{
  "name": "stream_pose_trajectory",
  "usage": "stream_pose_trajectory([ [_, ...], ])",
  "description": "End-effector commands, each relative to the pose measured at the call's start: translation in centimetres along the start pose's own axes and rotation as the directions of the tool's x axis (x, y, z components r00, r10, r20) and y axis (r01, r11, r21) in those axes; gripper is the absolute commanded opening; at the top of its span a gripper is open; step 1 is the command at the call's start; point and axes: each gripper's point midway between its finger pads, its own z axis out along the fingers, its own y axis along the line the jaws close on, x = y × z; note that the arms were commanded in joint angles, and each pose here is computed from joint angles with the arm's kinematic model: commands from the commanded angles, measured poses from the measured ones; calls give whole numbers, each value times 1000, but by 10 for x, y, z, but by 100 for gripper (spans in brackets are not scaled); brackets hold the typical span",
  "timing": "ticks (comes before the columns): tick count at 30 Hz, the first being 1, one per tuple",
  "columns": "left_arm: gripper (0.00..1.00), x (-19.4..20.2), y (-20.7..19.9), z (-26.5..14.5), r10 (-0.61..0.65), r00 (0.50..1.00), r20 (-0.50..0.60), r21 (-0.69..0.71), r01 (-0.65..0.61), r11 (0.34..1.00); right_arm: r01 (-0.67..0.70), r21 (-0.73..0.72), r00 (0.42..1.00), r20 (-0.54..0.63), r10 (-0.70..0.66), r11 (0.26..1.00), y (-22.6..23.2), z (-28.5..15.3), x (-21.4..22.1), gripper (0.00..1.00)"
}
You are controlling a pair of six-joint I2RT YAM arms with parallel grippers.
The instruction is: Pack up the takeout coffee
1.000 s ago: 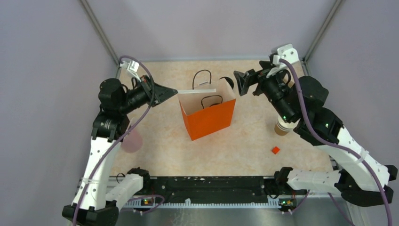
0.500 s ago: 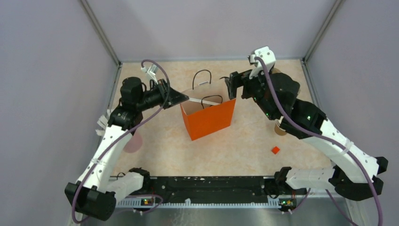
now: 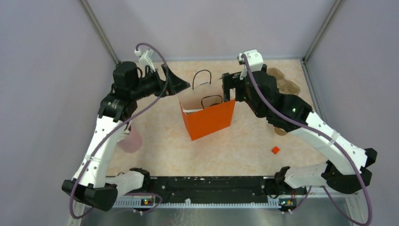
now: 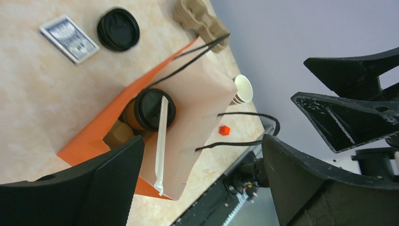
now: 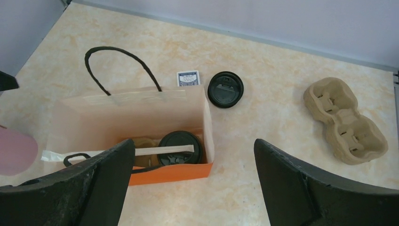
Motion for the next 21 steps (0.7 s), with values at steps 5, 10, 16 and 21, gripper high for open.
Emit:
stream_pose_trajectory([
  [5, 99, -47, -24, -42, 213, 972, 101, -138, -199, 970, -177, 79, 980, 103, 169, 981, -16, -13, -54, 95],
  [10, 99, -58, -48, -79, 295, 927, 232, -141, -268, 953, -278, 46, 961, 20, 277, 959, -4, -17, -45, 96],
  [16, 99, -46, -46, -100, 304, 918, 254, -181, -264, 947, -352, 72, 935, -29, 354, 933, -8, -24, -27, 97],
  [21, 99, -29, -38, -104, 282, 931, 232, -182, -243, 953, -379, 81, 923, -39, 383, 922, -10, -28, -18, 97],
])
